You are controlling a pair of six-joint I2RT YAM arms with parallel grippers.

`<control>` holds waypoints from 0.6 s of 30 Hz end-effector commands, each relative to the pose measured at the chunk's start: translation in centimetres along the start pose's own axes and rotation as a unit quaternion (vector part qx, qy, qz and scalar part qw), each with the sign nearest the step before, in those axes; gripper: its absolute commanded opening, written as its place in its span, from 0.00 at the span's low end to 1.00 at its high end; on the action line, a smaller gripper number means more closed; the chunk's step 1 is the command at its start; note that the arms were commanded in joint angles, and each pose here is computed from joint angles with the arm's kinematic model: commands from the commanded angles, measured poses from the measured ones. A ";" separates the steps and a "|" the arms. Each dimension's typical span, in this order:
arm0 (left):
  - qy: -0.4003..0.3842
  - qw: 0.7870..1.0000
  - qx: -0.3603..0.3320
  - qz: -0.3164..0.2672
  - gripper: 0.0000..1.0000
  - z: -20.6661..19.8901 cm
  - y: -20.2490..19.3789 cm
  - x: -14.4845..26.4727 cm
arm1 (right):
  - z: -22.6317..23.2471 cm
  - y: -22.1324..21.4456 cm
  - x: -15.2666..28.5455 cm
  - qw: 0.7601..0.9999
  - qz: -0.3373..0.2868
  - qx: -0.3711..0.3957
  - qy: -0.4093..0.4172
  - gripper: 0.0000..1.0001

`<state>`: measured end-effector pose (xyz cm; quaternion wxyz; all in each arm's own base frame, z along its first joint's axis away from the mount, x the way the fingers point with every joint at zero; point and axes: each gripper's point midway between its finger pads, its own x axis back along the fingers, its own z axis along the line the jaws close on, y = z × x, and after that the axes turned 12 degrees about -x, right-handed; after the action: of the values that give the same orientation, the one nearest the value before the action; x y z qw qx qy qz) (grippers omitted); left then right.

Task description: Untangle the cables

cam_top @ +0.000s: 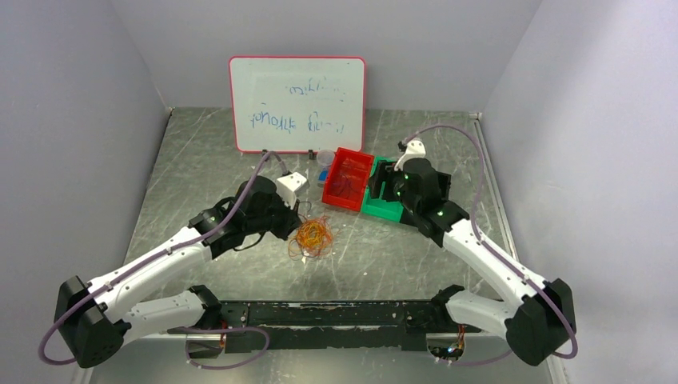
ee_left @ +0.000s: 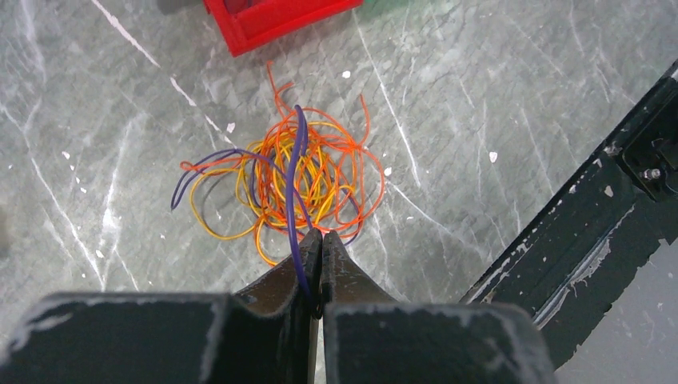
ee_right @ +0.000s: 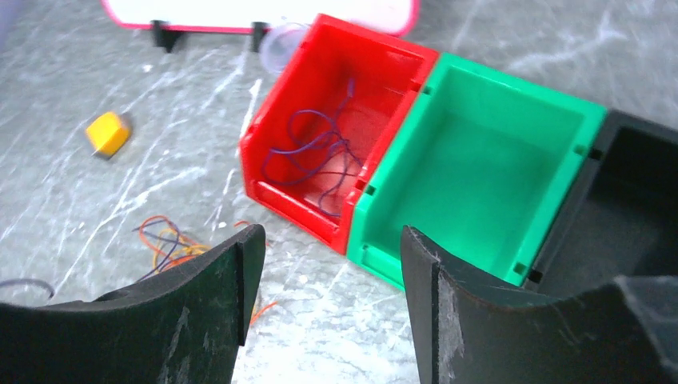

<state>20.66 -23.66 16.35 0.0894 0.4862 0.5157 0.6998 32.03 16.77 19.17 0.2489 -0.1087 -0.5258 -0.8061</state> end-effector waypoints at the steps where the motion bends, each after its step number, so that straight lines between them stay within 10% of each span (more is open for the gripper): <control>1: -0.032 0.998 -0.032 -0.045 0.07 -1.0 3.3 1.1 | 4.2 1.8 1.7 0.987 -0.055 0.058 0.140 0.66; 18: -0.025 0.992 0.002 -0.125 0.07 -0.9 14.9 5.1 | 13.9 -3.8 5.7 0.871 -0.088 0.190 0.445 0.61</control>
<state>23.10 -27.41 28.26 0.1784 0.4450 0.5495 0.6843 25.61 26.58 22.18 0.4151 0.2540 -0.5098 -0.7094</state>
